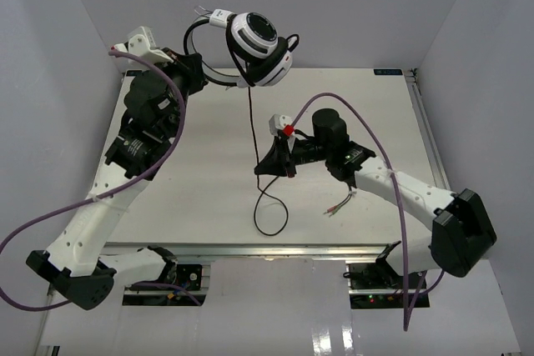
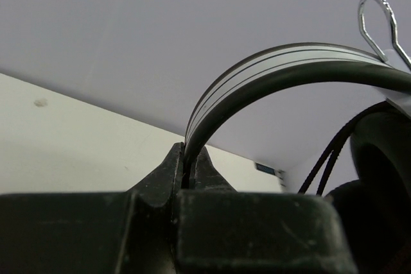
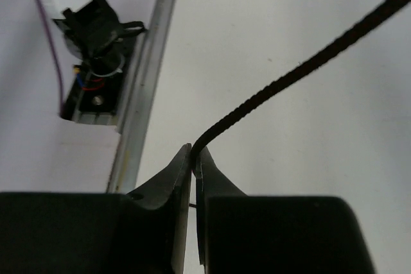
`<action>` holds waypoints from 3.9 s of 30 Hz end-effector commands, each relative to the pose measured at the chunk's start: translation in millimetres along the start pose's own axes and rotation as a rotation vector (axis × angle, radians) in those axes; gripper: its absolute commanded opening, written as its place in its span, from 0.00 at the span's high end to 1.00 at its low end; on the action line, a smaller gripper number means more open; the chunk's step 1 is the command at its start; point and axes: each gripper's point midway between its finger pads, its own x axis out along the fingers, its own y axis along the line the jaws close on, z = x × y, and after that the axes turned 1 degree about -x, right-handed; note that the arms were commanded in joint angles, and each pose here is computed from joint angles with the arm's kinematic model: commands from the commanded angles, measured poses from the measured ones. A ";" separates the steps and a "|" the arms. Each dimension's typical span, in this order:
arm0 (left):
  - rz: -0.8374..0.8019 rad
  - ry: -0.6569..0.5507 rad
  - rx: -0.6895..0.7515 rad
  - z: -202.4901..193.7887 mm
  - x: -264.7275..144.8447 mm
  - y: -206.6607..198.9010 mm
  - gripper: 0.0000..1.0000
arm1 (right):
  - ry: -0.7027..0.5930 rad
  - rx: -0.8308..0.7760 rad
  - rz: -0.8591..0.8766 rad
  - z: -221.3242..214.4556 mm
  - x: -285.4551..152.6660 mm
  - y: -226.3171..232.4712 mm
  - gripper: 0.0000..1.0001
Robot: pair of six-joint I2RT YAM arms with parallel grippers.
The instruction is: Wrap the headphones
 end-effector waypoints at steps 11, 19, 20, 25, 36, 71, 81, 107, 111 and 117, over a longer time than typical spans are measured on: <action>0.158 0.148 0.653 -109.3 68.4 70.5 1.00 | 0.556 -0.692 -0.979 105.7 -165.1 -103.8 0.92; -0.206 0.478 0.698 -190.9 27.5 40.7 1.00 | 0.589 -0.748 -1.086 96.0 -160.4 -150.0 0.92; -0.274 0.502 0.676 -195.2 19.2 31.9 1.00 | 0.578 -0.727 -1.074 87.1 -157.1 -152.8 0.92; -0.484 0.569 0.532 -201.9 -17.3 0.8 1.00 | 0.404 -0.564 -1.003 68.8 -156.2 -160.6 0.92; -0.582 0.600 0.206 -179.1 -41.4 -45.9 1.00 | 0.005 -0.123 -0.285 49.6 -114.1 -91.1 0.68; 0.186 -0.158 -0.242 -23.7 63.7 10.7 1.00 | -0.192 0.126 -0.049 28.2 -64.7 -0.6 0.92; 0.266 0.204 0.652 -157.7 91.2 86.7 1.00 | 0.379 -0.256 -0.575 39.7 -112.6 -83.4 0.92; -0.763 0.552 0.068 -189.2 -65.0 -57.3 1.00 | 0.042 -0.032 -0.391 -1.5 -133.1 -110.3 0.92; -0.909 0.650 -0.053 -189.5 -78.2 -87.0 1.00 | -0.069 -0.021 -0.288 19.9 -124.1 -92.5 0.92; -0.989 0.687 -0.085 -179.3 -78.8 -107.0 1.00 | -0.086 -0.038 -0.269 30.3 -133.2 -94.0 0.77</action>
